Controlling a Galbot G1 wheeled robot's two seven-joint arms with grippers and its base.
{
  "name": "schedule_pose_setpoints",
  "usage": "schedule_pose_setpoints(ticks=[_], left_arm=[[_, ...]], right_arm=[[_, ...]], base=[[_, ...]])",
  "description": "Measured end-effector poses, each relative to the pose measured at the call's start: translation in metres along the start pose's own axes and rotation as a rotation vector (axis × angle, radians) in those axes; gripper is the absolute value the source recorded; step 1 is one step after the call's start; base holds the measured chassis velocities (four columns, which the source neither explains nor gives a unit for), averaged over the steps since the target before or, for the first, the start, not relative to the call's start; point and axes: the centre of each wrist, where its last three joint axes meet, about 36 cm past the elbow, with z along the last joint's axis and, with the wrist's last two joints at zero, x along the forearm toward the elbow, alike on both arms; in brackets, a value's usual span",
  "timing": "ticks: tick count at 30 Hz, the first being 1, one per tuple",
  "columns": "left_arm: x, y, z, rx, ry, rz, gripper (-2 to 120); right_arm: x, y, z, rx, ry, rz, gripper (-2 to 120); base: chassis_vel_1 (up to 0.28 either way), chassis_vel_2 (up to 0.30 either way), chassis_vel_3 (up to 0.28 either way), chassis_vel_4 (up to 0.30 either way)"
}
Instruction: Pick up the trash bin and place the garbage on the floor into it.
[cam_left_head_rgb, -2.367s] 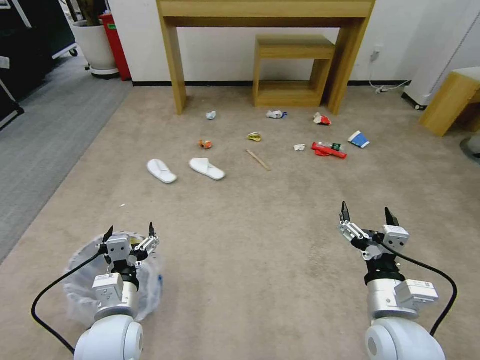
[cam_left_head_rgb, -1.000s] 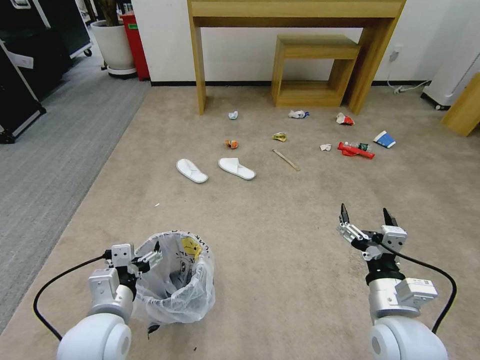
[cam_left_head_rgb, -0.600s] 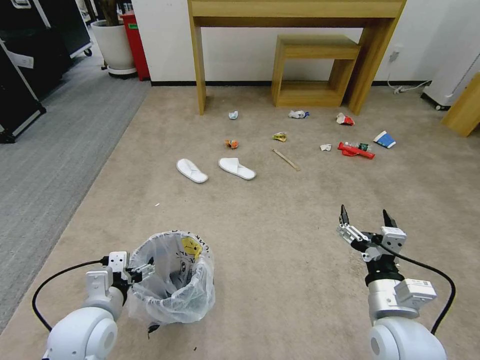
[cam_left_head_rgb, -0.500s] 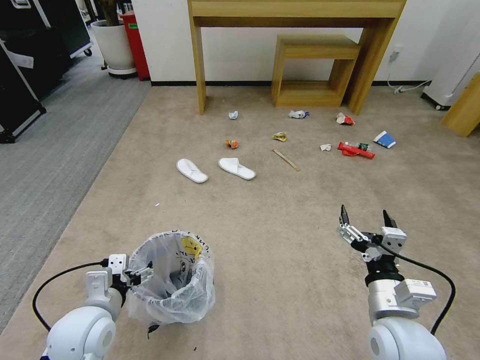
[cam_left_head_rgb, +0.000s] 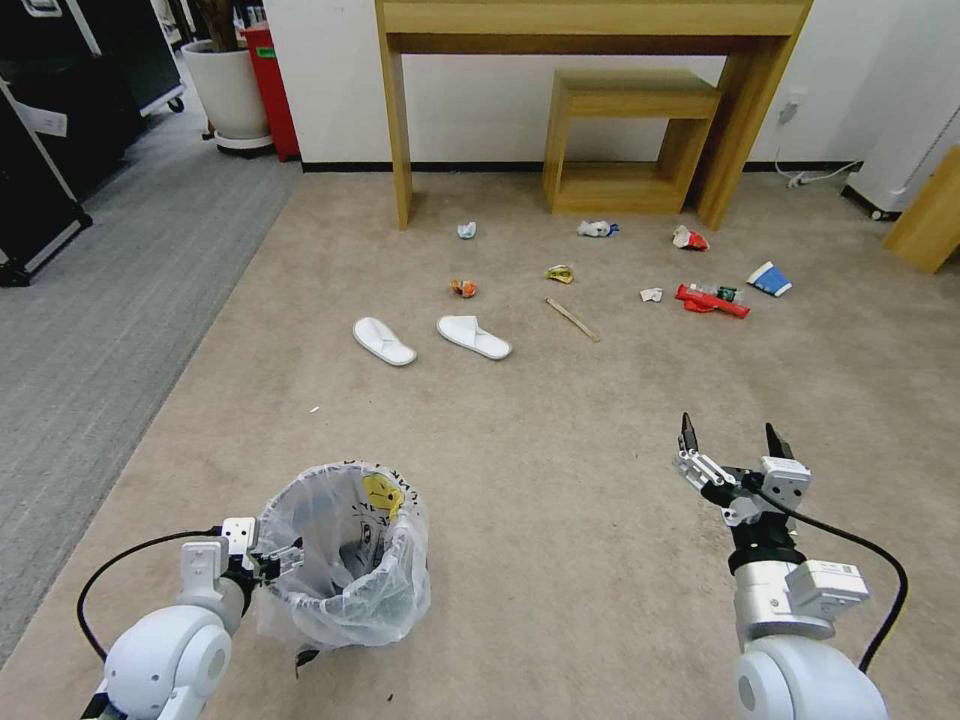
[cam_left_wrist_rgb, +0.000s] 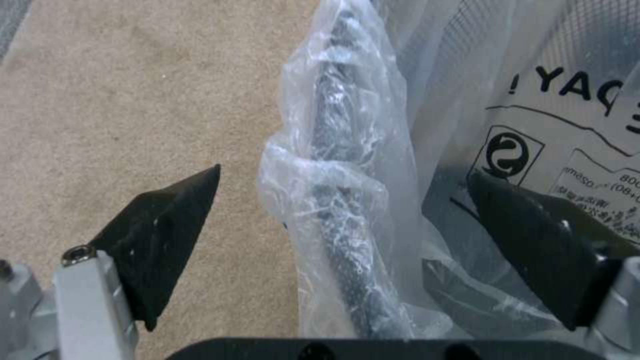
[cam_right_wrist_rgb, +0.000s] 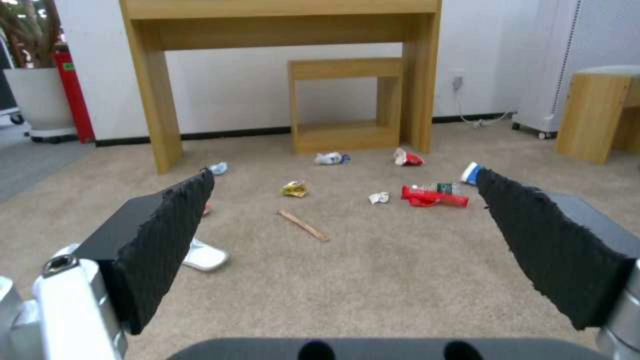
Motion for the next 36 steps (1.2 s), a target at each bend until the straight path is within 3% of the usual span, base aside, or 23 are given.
schedule_pose_setpoints(ticks=[10,16,20,24,28,36], left_arm=[[-0.01,-0.001,0.004,0.003,0.019,0.005,80],[-0.014,-0.001,0.005,0.013,0.028,0.007,53],[-0.014,-0.001,0.006,0.014,0.029,0.009,45],[-0.014,0.0,0.006,0.011,0.029,0.009,25],[-0.014,0.0,0.007,0.012,0.027,0.017,11],[-0.016,-0.002,0.01,0.004,0.028,0.021,8]], right_arm=[[-0.003,0.001,0.004,-0.005,0.003,0.002,100],[-0.006,0.0,0.005,-0.006,-0.002,0.002,100],[-0.006,0.0,0.005,-0.007,-0.002,0.003,100],[-0.007,0.001,0.005,-0.008,-0.003,0.003,100],[-0.006,0.0,0.006,-0.007,-0.003,0.002,100],[-0.006,0.0,0.006,-0.007,0.004,0.002,100]], base=[[0.0,0.0,0.0,0.0],[0.0,0.0,0.0,0.0],[0.0,0.0,0.0,0.0],[0.0,0.0,0.0,0.0],[0.0,0.0,0.0,0.0],[0.0,0.0,0.0,0.0]])
